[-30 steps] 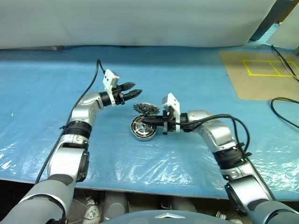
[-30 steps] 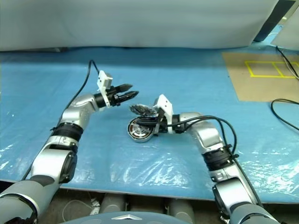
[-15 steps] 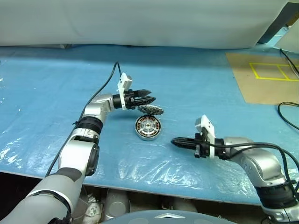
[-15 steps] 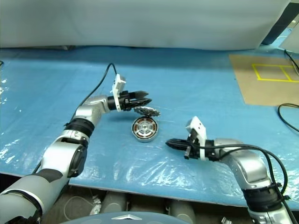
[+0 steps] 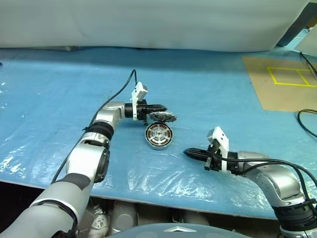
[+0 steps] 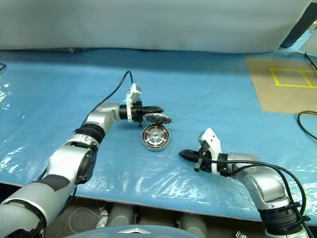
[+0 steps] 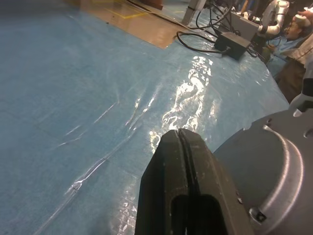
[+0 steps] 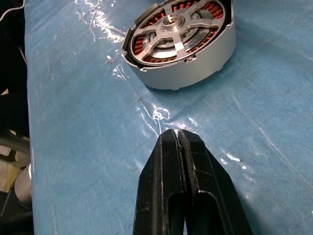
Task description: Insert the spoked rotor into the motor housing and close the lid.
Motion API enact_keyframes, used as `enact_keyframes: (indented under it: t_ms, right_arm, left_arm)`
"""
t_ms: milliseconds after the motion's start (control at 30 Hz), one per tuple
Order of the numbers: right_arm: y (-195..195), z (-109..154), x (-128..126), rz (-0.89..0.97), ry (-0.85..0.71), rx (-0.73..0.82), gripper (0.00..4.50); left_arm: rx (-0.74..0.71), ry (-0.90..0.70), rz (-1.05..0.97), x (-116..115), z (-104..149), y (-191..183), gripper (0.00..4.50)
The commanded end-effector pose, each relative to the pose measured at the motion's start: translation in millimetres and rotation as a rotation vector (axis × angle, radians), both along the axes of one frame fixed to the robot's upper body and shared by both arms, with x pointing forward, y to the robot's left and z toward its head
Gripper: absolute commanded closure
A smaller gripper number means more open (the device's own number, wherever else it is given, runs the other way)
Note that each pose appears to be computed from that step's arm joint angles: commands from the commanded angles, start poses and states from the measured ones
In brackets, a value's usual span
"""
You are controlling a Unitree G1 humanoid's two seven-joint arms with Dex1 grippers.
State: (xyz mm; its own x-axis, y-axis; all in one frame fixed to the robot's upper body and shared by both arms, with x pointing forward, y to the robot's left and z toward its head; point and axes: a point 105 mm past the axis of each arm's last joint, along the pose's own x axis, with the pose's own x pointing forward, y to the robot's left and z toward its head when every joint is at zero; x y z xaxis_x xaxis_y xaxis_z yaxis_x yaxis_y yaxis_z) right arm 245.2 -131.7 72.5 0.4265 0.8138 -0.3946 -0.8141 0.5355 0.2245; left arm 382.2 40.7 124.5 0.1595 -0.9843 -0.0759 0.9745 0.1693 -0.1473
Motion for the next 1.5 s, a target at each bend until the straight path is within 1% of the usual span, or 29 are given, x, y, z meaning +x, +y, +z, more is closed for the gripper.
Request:
enact_keyframes:
  t_ms: [33,367,467,567,733,833,1067,1200,1400,1500]
  right_arm:
    - [6,7,-2,0.018,-0.045,0.003,4.50]
    - [5,10,-10,0.042,-0.023,0.034,4.50]
    - [2,12,-8,0.033,-0.036,0.049,4.50]
    - [4,17,-6,0.040,-0.061,0.066,4.50]
    - [12,36,4,0.041,-0.159,0.104,4.50]
    - [17,43,8,0.041,-0.202,0.123,4.50]
    - [22,30,10,0.043,-0.246,0.092,4.50]
    - [22,31,15,0.023,-0.296,0.089,4.50]
    - [25,31,15,0.054,-0.304,0.086,4.50]
    - [28,35,16,0.063,-0.307,0.099,4.50]
  left_arm:
    - [0.010,-0.064,0.000,2,7,-5,4.45]
    - [0.050,-0.103,-0.247,-29,-1,-6,4.45]
    - [0.071,-0.108,-0.301,-38,-5,-4,4.45]
    - [0.080,-0.108,-0.313,-41,-7,-4,4.45]
    - [0.103,-0.100,-0.316,-47,-16,-4,4.45]
    - [0.107,-0.095,-0.319,-50,-19,-5,4.45]
    - [0.133,-0.094,-0.331,-56,-26,-5,4.45]
    - [0.142,-0.086,-0.335,-59,-27,-2,4.45]
    - [0.140,-0.074,-0.312,-58,-25,3,4.45]
    - [0.148,-0.052,-0.329,-63,-26,7,4.45]
